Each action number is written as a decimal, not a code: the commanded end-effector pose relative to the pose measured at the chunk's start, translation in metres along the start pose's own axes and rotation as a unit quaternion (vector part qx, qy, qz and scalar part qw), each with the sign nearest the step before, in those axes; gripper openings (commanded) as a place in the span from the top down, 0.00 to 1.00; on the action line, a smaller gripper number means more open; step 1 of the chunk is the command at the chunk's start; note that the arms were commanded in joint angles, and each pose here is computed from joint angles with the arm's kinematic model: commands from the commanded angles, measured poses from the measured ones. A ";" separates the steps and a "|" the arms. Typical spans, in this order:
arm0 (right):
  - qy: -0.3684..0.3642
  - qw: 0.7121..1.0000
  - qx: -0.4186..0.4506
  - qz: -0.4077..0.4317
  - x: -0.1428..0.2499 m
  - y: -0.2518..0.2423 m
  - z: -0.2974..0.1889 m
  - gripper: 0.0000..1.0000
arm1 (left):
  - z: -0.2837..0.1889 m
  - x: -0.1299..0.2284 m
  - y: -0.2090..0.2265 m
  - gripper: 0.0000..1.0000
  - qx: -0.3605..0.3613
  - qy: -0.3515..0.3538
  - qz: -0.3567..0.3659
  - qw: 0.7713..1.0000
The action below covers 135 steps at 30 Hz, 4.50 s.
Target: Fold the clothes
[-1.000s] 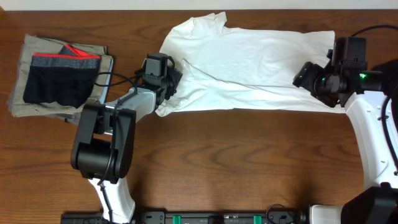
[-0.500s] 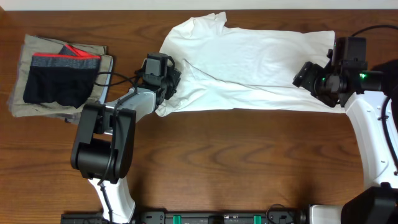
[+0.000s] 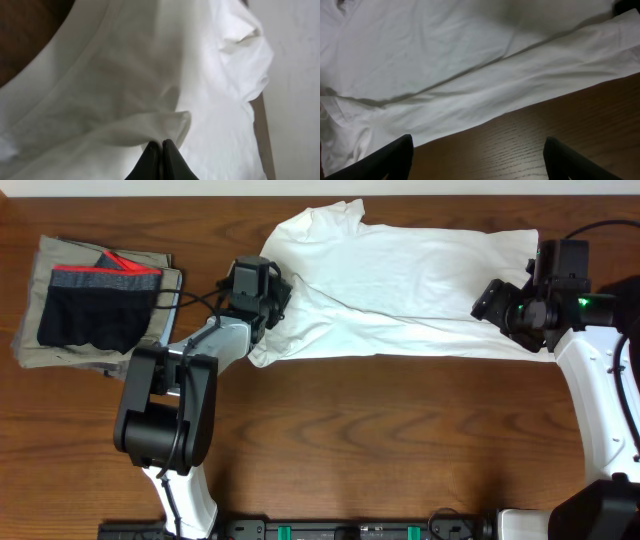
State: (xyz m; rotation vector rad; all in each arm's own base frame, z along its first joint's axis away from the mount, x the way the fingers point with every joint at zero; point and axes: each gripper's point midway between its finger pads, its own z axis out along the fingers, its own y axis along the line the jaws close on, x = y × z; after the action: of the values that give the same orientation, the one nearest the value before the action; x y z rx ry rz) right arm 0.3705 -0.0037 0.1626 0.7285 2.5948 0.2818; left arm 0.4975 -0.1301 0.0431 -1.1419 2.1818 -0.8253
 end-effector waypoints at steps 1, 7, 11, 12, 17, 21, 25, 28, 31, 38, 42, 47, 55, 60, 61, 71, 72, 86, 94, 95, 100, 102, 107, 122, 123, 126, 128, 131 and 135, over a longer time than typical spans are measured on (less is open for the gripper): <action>0.000 1.000 0.009 -0.004 0.000 -0.006 0.002 0.18 | 0.003 -0.015 0.001 0.94 -0.012 -0.037 0.035 0.999; 0.000 1.000 0.009 -0.004 0.000 -0.006 0.002 0.19 | 0.002 -0.036 0.006 0.94 -0.032 -0.095 0.078 0.992; 0.000 1.000 0.009 -0.004 0.000 -0.006 0.002 0.19 | 0.004 -0.046 -0.004 0.94 -0.015 -0.126 0.117 0.985; 0.000 1.000 0.009 -0.004 0.000 -0.006 0.002 0.19 | 0.004 -0.048 -0.008 0.94 -0.009 -0.132 0.128 0.983; 0.002 1.000 0.010 -0.004 0.001 -0.006 0.002 0.19 | 0.007 -0.053 -0.017 0.69 0.006 -0.146 0.191 0.971; 0.003 1.000 0.011 -0.003 0.002 -0.006 0.002 0.19 | 0.007 -0.053 -0.017 0.02 0.001 -0.147 0.228 0.963; 0.006 1.000 0.005 -0.004 0.003 -0.004 0.002 0.19 | 0.006 -0.052 -0.020 0.02 0.000 -0.143 0.258 0.955; 0.011 1.000 -0.001 -0.003 0.005 -0.003 0.002 0.19 | -0.003 -0.041 -0.034 0.02 0.028 -0.110 0.264 0.958; 0.022 0.999 -0.031 -0.010 0.008 0.008 0.001 0.24 | -0.026 -0.032 -0.046 0.02 0.037 -0.080 0.266 0.960; 0.022 0.981 -0.129 -0.142 0.019 0.067 0.007 0.32 | -0.072 -0.016 -0.011 0.02 -0.061 -0.015 0.259 0.964; 0.016 0.968 -0.159 -0.193 0.030 0.108 0.031 0.35 | -0.081 -0.006 0.019 0.02 -0.117 0.023 0.252 0.960; 0.015 0.958 -0.119 -0.261 0.055 0.133 0.085 0.24 | -0.089 -0.008 0.047 0.02 -0.172 0.035 0.242 0.954; 0.011 0.937 -0.002 -0.348 0.081 0.121 0.127 0.23 | -0.096 -0.001 0.065 0.02 -0.205 0.059 0.237 0.948; -0.009 0.917 0.057 -0.395 0.072 0.106 0.126 0.27 | -0.098 0.001 0.069 0.02 -0.213 0.065 0.236 0.946; -0.007 0.910 0.070 -0.408 0.071 0.101 0.128 0.28 | -0.098 0.001 0.070 0.02 -0.213 0.065 0.236 0.946; 0.001 0.887 0.088 -0.453 0.072 0.095 0.135 0.41 | -0.097 0.002 0.072 0.02 -0.215 0.067 0.236 0.945; 0.002 0.887 0.088 -0.453 0.072 0.094 0.136 0.42 | -0.098 0.002 0.073 0.02 -0.216 0.067 0.236 0.945; 0.027 0.876 0.107 -0.470 0.083 0.082 0.162 0.43 | -0.097 0.003 0.075 0.02 -0.217 0.068 0.236 0.945; 0.009 0.879 0.108 -0.465 0.075 0.085 0.164 0.44 | -0.097 0.003 0.075 0.02 -0.217 0.068 0.236 0.945; 0.010 0.879 0.109 -0.464 0.074 0.084 0.166 0.45 | -0.097 0.003 0.075 0.02 -0.217 0.068 0.236 0.945; 0.020 0.878 0.115 -0.463 0.078 0.077 0.178 0.49 | -0.097 0.003 0.075 0.02 -0.217 0.068 0.236 0.945; 0.025 0.878 0.118 -0.464 0.080 0.074 0.183 0.51 | -0.097 0.003 0.075 0.02 -0.217 0.068 0.236 0.945; 0.009 0.876 0.135 -0.463 0.073 0.072 0.185 0.54 | -0.097 0.003 0.075 0.02 -0.217 0.068 0.236 0.945; 0.006 0.878 0.132 -0.460 0.071 0.075 0.185 0.59 | -0.097 0.003 0.075 0.02 -0.217 0.068 0.236 0.945; 0.007 0.881 0.129 -0.454 0.071 0.077 0.184 0.59 | -0.097 0.003 0.075 0.02 -0.217 0.068 0.236 0.945; 0.004 0.888 0.129 -0.440 0.067 0.080 0.181 0.59 | -0.096 0.011 0.072 0.02 -0.203 0.087 0.232 0.947; 0.008 0.889 0.122 -0.440 0.066 0.086 0.178 0.58 | -0.095 0.019 0.069 0.02 -0.187 0.108 0.227 0.949; 0.016 0.896 0.114 -0.430 0.064 0.094 0.171 0.57 | -0.095 0.024 0.067 0.02 -0.179 0.119 0.225 0.950; 0.015 0.904 0.111 -0.412 0.055 0.105 0.158 0.56 | -0.096 0.032 0.064 0.02 -0.164 0.143 0.239 0.946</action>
State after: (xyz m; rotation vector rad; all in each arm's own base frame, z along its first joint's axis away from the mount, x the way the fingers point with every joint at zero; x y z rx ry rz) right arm 0.4316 0.1203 0.0176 -0.4444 2.7450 -0.3158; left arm 0.3887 -0.0934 0.0593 -0.6825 2.7061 -0.3801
